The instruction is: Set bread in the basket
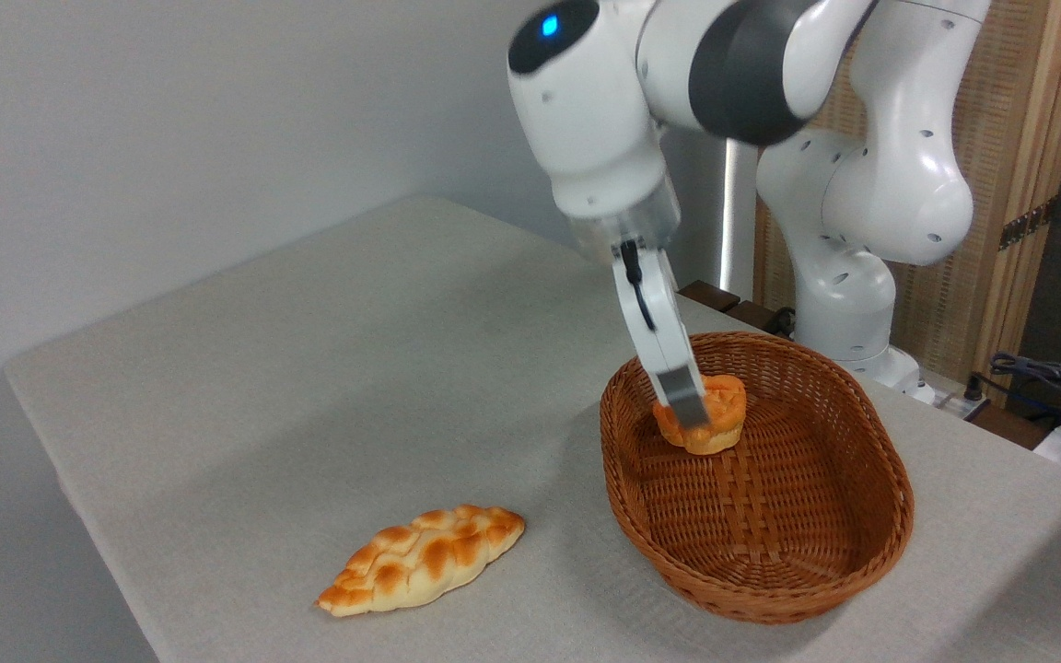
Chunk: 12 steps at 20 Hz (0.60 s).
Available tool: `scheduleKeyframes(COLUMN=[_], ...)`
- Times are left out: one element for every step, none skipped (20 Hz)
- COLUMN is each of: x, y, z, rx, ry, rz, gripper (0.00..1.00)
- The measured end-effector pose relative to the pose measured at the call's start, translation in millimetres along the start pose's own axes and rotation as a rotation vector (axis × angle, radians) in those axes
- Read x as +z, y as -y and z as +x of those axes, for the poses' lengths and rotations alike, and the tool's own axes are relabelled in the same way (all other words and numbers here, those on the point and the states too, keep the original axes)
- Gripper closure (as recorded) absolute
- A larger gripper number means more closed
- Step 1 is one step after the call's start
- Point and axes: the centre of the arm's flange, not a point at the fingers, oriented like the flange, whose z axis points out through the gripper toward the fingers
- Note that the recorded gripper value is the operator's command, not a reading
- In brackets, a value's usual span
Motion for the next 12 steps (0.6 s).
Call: scheduleKeyframes(x=[-23.4,-49.7,-76.1,-99.7,-119.5,-136.2,-149.0,-158.1,-165.4,-171.2,-175.2,-177.9], y=[3.2,6.6,10.5,15.4,21.7,30.4,40.9,51.4,62.1,72.3,80.3,86.6], z=[2.4,5.5,8.2,9.2,9.0,9.3,12.4,18.2,26.1,34.5,41.0,46.5], rx=[-0.031,-0.070,-0.119,-0.177,-0.242,-0.317,-0.391,-0.452,-0.502,-0.539,-0.559,-0.566], ry=[-0.049,-0.112,-0.178,-0.230,-0.261,-0.280,-0.288,-0.288,-0.285,-0.282,-0.282,-0.281], rz=[0.042,0.085,0.124,0.154,0.178,0.194,0.203,0.210,0.215,0.219,0.222,0.223], gripper=[0.00,0.00,0.00,0.00,0.00,0.00,0.00,0.00,0.00,0.00,0.00,0.00])
